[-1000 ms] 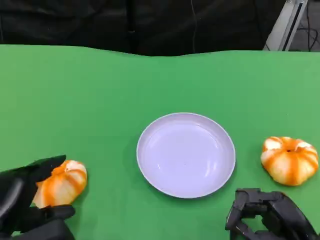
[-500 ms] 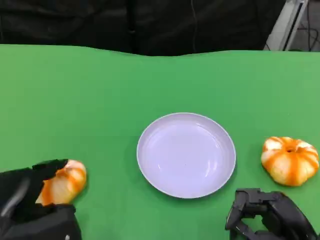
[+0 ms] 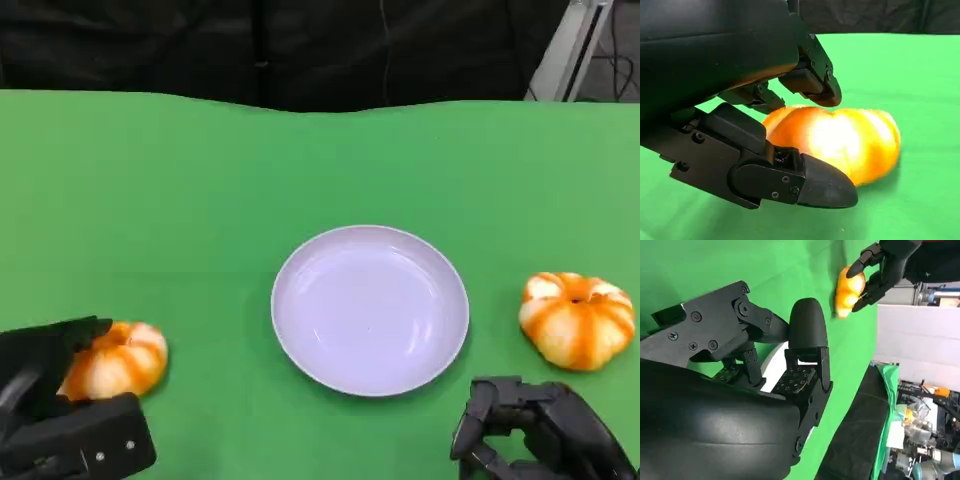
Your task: Grasp the bread from the table and place it into the plate.
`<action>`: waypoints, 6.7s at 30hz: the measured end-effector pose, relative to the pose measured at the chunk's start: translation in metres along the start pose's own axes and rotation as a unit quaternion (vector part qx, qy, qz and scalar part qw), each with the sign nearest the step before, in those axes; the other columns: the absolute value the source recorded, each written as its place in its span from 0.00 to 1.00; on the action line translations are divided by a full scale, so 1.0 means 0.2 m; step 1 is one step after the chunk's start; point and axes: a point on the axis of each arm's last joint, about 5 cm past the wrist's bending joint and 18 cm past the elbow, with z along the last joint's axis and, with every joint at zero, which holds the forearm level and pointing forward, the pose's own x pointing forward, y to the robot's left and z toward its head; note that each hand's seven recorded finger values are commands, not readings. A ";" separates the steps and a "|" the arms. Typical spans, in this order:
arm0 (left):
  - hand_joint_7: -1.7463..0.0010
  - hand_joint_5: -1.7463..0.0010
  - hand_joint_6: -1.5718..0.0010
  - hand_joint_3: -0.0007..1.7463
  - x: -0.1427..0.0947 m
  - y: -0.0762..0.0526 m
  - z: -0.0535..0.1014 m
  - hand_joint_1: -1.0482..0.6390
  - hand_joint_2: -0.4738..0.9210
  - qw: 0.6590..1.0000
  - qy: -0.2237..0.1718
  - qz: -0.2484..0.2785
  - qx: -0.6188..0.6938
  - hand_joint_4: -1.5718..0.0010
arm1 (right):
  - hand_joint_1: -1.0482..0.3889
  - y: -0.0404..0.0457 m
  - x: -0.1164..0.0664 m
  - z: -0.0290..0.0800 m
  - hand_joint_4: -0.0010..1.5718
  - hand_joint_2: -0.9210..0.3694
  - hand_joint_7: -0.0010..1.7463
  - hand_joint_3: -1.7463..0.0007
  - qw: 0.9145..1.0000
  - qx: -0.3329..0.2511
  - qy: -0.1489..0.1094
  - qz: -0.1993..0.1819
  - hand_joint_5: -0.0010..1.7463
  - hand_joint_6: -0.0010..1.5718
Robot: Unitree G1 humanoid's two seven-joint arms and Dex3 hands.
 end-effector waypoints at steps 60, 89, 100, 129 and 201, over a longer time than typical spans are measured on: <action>0.00 0.00 0.66 0.00 0.03 0.01 0.02 0.55 0.89 0.998 0.005 -0.018 -0.058 0.55 | 0.66 0.003 0.00 0.01 0.54 0.21 0.67 0.49 1.000 -0.006 0.000 -0.001 0.82 0.54; 0.01 0.00 0.67 0.00 -0.10 0.18 0.17 0.57 0.90 0.986 -0.077 0.114 -0.093 0.56 | 0.66 0.008 0.01 0.00 0.54 0.21 0.66 0.49 1.000 -0.004 0.003 0.000 0.81 0.55; 0.02 0.00 0.67 0.01 -0.04 0.29 0.45 0.57 0.91 0.953 -0.204 0.172 -0.144 0.56 | 0.65 0.024 0.01 -0.01 0.53 0.22 0.68 0.46 1.000 -0.002 0.004 -0.003 0.83 0.54; 0.04 0.00 0.68 0.00 0.04 0.25 0.64 0.55 0.90 0.949 -0.251 0.122 -0.149 0.60 | 0.65 0.035 0.01 -0.01 0.54 0.23 0.68 0.46 1.000 -0.013 0.001 -0.005 0.82 0.54; 1.00 0.99 0.78 0.40 0.28 0.13 0.88 0.03 1.00 0.955 -0.258 -0.118 -0.085 0.78 | 0.65 0.047 0.02 0.00 0.53 0.23 0.68 0.45 1.000 -0.015 -0.004 -0.004 0.83 0.55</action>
